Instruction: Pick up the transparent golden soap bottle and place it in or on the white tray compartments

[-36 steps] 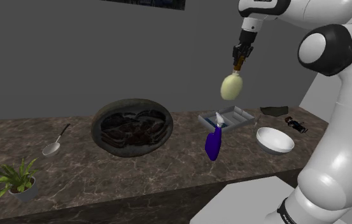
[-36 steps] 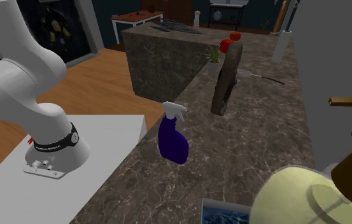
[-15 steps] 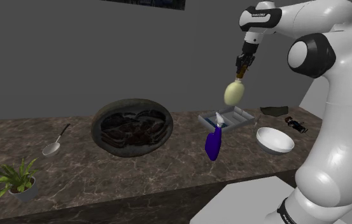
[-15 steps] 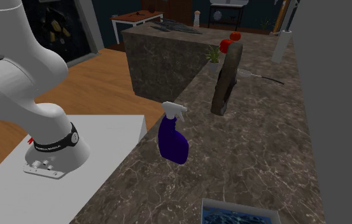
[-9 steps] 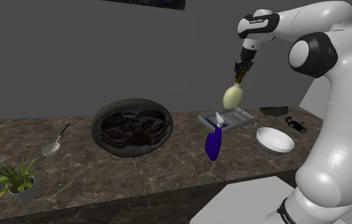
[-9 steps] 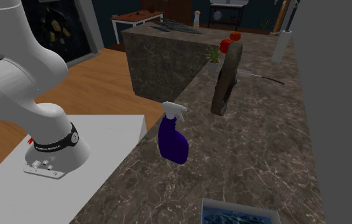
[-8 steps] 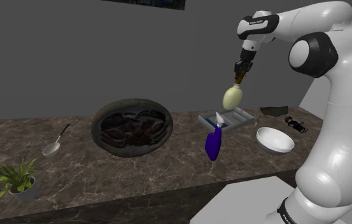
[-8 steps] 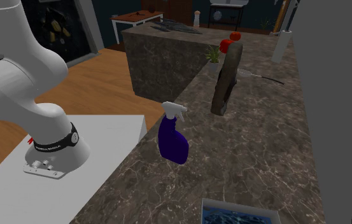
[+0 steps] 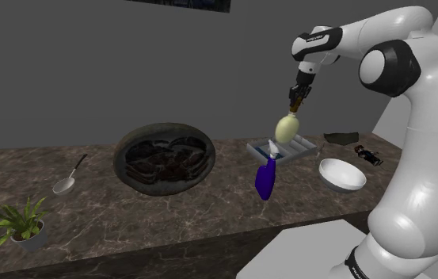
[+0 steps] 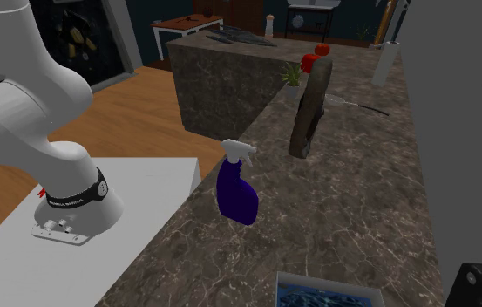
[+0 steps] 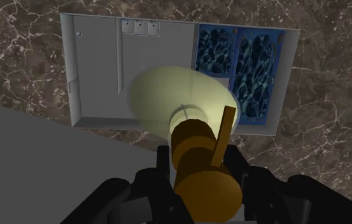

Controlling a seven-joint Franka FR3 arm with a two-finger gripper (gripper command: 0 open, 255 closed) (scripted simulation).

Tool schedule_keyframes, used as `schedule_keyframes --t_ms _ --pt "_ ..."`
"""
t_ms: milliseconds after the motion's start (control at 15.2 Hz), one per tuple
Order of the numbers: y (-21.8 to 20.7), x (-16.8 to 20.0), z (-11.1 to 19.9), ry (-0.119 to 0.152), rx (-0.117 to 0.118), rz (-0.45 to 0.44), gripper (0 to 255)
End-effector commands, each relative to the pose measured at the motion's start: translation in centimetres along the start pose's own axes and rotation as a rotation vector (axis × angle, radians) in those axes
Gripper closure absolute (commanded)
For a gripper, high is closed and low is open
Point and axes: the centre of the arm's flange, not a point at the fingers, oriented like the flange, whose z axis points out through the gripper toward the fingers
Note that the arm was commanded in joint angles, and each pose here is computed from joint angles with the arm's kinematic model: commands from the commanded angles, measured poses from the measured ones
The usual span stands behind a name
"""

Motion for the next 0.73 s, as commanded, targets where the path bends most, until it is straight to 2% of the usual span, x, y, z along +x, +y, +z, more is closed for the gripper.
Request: schedule_keyframes --t_ms 0,528,594,660 --pt "-0.09 -0.13 1.3 0.001 -0.001 0.0 255" --pt "-0.09 -0.13 1.3 0.001 -0.001 0.0 255" --pt "-0.09 -0.13 1.3 0.001 -0.001 0.0 0" --pt "-0.09 -0.12 1.3 0.001 -0.001 0.0 0"
